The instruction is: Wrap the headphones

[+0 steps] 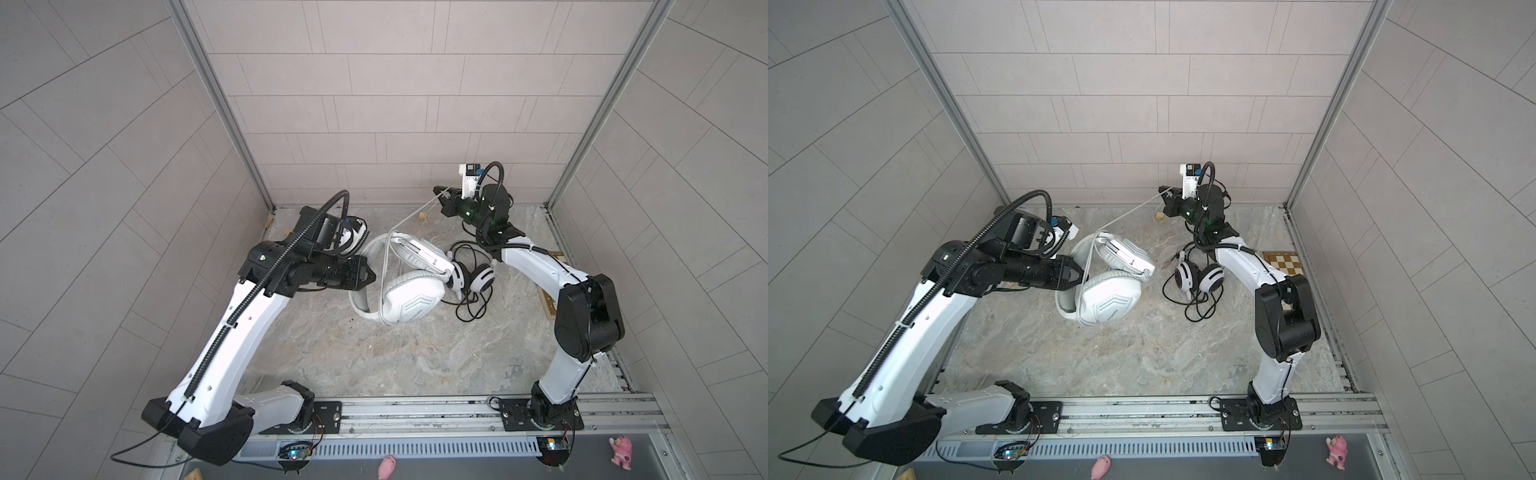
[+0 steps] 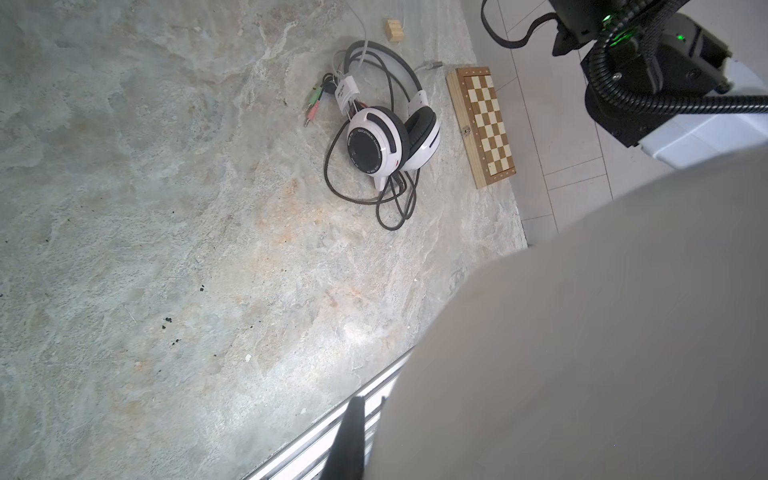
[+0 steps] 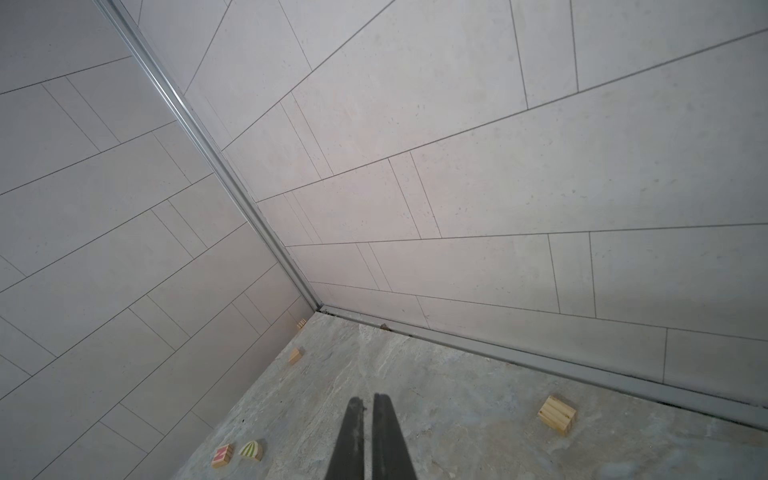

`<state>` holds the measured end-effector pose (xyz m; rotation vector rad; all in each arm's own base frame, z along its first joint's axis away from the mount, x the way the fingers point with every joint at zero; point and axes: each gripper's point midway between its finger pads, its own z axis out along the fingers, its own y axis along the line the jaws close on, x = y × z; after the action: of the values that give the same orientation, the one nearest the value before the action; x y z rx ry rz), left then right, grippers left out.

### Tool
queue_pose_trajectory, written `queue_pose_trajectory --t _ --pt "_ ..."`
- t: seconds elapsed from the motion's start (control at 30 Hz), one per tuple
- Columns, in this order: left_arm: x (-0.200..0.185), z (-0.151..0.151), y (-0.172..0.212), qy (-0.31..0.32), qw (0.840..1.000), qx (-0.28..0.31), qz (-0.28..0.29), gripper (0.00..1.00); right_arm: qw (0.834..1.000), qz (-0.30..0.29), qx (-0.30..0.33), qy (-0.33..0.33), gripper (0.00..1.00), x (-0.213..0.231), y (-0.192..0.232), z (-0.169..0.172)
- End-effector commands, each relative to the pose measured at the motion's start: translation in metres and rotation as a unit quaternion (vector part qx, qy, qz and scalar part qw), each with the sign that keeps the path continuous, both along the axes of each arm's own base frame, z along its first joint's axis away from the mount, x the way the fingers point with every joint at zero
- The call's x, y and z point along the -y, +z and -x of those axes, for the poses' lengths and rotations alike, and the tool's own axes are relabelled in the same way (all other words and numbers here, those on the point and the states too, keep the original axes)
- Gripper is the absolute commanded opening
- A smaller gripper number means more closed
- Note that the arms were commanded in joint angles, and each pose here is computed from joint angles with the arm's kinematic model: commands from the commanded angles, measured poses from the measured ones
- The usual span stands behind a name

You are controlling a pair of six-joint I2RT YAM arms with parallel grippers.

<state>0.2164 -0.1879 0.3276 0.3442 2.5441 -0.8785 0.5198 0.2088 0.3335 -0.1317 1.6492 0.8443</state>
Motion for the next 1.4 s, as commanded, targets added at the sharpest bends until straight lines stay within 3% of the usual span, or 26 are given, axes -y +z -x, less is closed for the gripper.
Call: queue_pose_trajectory --t 0.0,0.13,0.23,0.4,0.67,0.77,0.93,1.17,1.37 --pt "0.004 0.019 0.028 -0.036 0.998 0.036 0.041 0.0 0.996 -0.028 -0.05 -0.07 0.0 0.045 -0.021 -0.023" --pt "0.003 0.02 0.03 -0.037 0.998 0.042 0.04 0.0 0.995 -0.035 -0.066 -0.07 0.0 0.051 -0.031 -0.023" --pt "0.002 0.014 0.038 -0.027 0.997 0.062 0.043 0.0 0.996 -0.027 -0.08 -0.023 0.0 0.029 -0.045 -0.008" --pt "-0.004 -0.006 0.07 0.021 0.989 0.133 0.06 0.0 0.992 0.08 -0.102 -0.003 0.0 -0.004 -0.097 0.044" --pt "-0.033 -0.054 0.107 0.146 0.965 0.213 0.051 0.0 0.986 0.107 -0.114 0.051 0.0 -0.046 -0.145 0.123" --pt "-0.04 -0.073 0.114 0.187 0.953 0.233 0.051 0.0 0.986 0.083 -0.091 0.108 0.02 -0.073 -0.141 0.158" --pt "-0.036 -0.096 0.127 0.221 0.939 0.249 0.091 0.0 0.979 -0.017 -0.056 0.195 0.05 -0.105 -0.116 0.202" --pt "-0.025 -0.115 0.134 0.23 0.932 0.251 0.125 0.0 0.966 -0.048 -0.008 0.254 0.09 -0.141 -0.079 0.254" --pt "-0.035 -0.129 0.119 0.256 0.928 0.257 0.087 0.0 0.953 -0.076 0.026 0.293 0.09 -0.15 -0.042 0.29"
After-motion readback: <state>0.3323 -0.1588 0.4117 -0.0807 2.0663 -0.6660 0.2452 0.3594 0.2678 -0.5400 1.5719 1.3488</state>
